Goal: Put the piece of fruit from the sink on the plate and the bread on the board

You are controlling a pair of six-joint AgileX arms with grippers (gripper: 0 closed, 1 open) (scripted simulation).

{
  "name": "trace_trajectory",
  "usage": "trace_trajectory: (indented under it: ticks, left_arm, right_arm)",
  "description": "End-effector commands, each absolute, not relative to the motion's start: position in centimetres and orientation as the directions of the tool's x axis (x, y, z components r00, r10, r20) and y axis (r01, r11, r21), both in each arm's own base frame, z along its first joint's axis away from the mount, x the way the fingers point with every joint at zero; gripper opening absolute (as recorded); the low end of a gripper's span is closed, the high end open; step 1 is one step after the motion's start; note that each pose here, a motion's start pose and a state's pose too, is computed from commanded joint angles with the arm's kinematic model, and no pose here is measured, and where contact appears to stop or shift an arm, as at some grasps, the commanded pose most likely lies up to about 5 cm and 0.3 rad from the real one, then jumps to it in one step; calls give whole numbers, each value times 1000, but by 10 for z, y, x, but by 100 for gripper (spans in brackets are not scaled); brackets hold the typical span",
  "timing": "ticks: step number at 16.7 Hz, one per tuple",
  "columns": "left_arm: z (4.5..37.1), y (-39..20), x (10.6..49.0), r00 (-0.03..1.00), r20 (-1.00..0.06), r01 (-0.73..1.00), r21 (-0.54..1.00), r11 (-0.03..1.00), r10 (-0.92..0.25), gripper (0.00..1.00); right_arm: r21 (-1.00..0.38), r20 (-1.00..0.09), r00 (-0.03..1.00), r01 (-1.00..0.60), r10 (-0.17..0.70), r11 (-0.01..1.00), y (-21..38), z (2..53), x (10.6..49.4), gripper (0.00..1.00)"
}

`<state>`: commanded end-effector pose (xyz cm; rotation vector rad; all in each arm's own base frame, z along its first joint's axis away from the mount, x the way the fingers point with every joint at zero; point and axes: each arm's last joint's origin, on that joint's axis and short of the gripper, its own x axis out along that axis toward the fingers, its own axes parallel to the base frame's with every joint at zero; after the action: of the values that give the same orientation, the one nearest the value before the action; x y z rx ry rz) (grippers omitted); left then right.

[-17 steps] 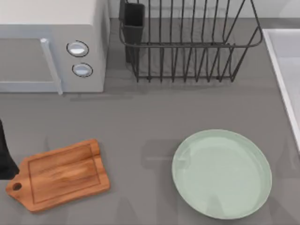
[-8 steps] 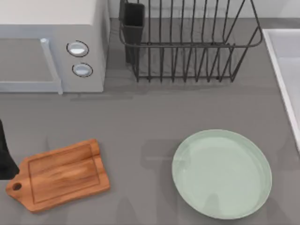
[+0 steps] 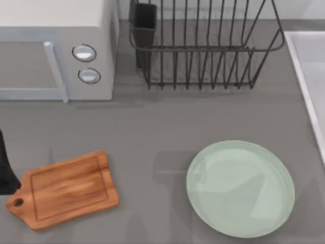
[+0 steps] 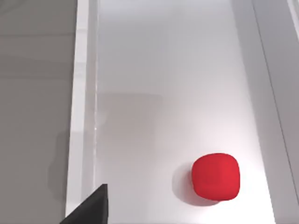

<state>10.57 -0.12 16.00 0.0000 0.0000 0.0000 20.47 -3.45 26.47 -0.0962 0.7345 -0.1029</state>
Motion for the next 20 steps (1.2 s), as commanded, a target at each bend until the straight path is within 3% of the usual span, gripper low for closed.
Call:
trace_trajectory:
  ticks: [5,11,14,20]
  left_arm:
    - [160,-1,106,1000,0,0,0,1000,0,100]
    - [160,-1,106,1000,0,0,0,1000,0,100]
    - [160,-1,106,1000,0,0,0,1000,0,100]
    - [160,-1,106,1000,0,0,0,1000,0,100]
  right_arm:
    - [-103,-907,408,29,-106,994,-76,245,300,100]
    - [-26,-997,78,10,-27,1000,-122,179,371,100]
    - [-3,-1000,9,10,-3,1000,-133,161,382,100]
    - [-1,-1000,1,6,-1,1000,-132,159,384,100]
